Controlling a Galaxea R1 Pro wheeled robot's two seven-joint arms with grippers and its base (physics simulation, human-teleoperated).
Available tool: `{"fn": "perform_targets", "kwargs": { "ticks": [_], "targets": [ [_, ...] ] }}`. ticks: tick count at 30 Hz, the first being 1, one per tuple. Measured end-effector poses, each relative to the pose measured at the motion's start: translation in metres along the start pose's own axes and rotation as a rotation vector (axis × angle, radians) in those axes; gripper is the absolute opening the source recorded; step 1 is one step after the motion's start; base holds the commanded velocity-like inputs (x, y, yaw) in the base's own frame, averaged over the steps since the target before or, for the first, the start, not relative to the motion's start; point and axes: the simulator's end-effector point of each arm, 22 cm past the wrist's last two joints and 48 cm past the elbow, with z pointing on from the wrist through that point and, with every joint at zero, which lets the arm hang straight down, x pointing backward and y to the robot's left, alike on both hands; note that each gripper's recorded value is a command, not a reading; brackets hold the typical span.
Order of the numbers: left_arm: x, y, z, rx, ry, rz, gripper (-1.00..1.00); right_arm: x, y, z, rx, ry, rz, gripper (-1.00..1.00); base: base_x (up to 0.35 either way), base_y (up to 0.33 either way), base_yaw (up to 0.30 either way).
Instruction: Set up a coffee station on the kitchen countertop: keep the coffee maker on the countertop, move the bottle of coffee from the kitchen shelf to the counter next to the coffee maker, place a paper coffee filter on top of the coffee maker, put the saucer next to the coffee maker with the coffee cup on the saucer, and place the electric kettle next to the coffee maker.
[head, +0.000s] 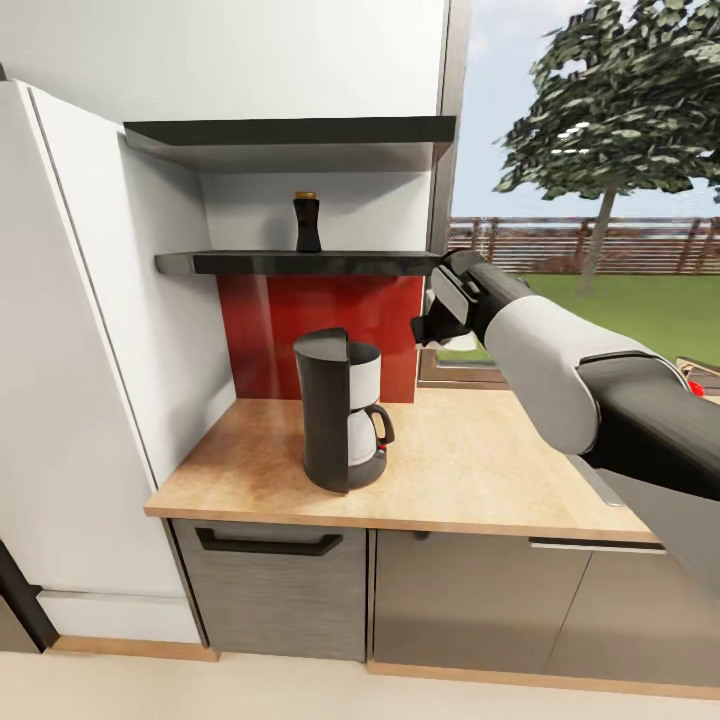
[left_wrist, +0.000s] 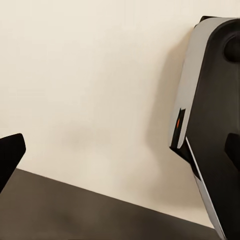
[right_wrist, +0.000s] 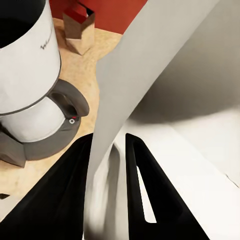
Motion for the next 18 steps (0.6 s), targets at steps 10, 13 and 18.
{"fn": "perform_targets", "kwargs": {
  "ticks": [10,13,18],
  "targets": [
    [-0.001,-0.003,0.0,0.008,-0.003,0.003,1.0,0.0,-0.003,0.0,0.017,0.0,-0.017,-1.0,0.0,0.0,0.0],
    [-0.001,-0.003,0.0,0.009,-0.004,0.004,1.0,-0.001,-0.015,-0.001,0.079,-0.004,-0.064,-1.0,0.0,0.0,0.0],
    [-0.003,-0.004,0.0,0.011,-0.008,0.005,1.0,-0.003,-0.02,-0.002,0.111,-0.009,-0.09,-1.0,0.0,0.0,0.0]
  ]
}}
